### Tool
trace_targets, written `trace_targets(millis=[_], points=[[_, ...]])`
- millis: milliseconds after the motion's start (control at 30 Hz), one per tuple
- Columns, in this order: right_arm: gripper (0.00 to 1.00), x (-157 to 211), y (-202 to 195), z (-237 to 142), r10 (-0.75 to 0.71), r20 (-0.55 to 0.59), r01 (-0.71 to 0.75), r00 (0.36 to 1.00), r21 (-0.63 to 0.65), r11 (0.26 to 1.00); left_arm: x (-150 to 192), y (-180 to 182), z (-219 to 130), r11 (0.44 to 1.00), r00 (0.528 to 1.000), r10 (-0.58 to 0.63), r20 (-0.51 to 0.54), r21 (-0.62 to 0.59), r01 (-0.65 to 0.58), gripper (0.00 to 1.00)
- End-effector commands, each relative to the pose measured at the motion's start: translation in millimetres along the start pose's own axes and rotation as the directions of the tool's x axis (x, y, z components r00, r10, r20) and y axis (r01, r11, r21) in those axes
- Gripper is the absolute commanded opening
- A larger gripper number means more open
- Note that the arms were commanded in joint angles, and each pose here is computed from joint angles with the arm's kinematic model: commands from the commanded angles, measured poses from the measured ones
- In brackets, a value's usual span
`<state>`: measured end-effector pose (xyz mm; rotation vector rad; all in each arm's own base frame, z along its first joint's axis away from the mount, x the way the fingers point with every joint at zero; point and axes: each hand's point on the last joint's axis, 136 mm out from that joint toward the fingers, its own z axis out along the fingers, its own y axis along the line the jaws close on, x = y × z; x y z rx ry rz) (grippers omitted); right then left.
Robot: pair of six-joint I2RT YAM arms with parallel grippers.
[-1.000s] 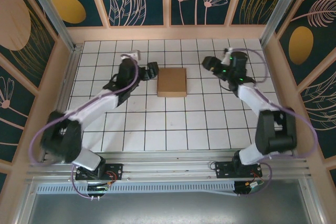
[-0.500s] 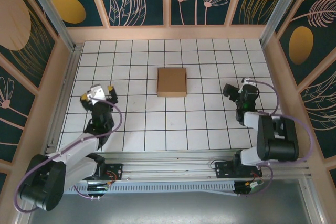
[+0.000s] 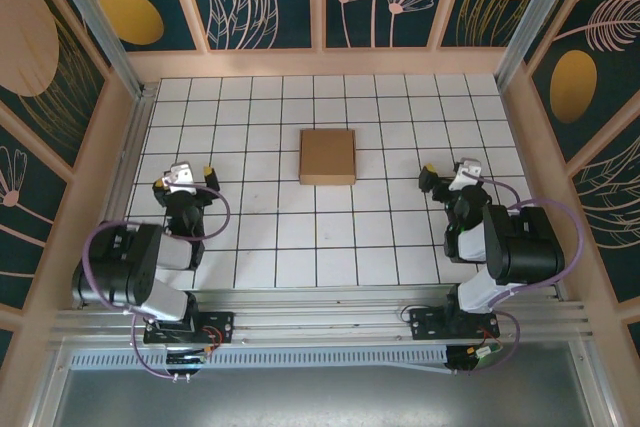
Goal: Fold the paper box
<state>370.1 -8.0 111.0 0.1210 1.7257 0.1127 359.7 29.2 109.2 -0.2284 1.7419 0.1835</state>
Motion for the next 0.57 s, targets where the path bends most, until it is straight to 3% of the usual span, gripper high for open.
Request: trace_targets(millis=[0, 533], points=[[0.99, -17.7, 3.5, 1.4, -0.033, 0.069, 0.033, 0.997, -0.008, 0.999, -30.5, -7.6, 5.3, 0.998, 0.993, -0.045, 0.108, 0.055, 0.039, 0.99], [0.99, -20.3, 3.5, -3.7, -0.033, 0.092, 0.033, 0.995, -0.004, 0.999, -29.9, -7.1, 4.6, 0.998, 0.994, -0.044, 0.102, 0.054, 0.039, 0.99]])
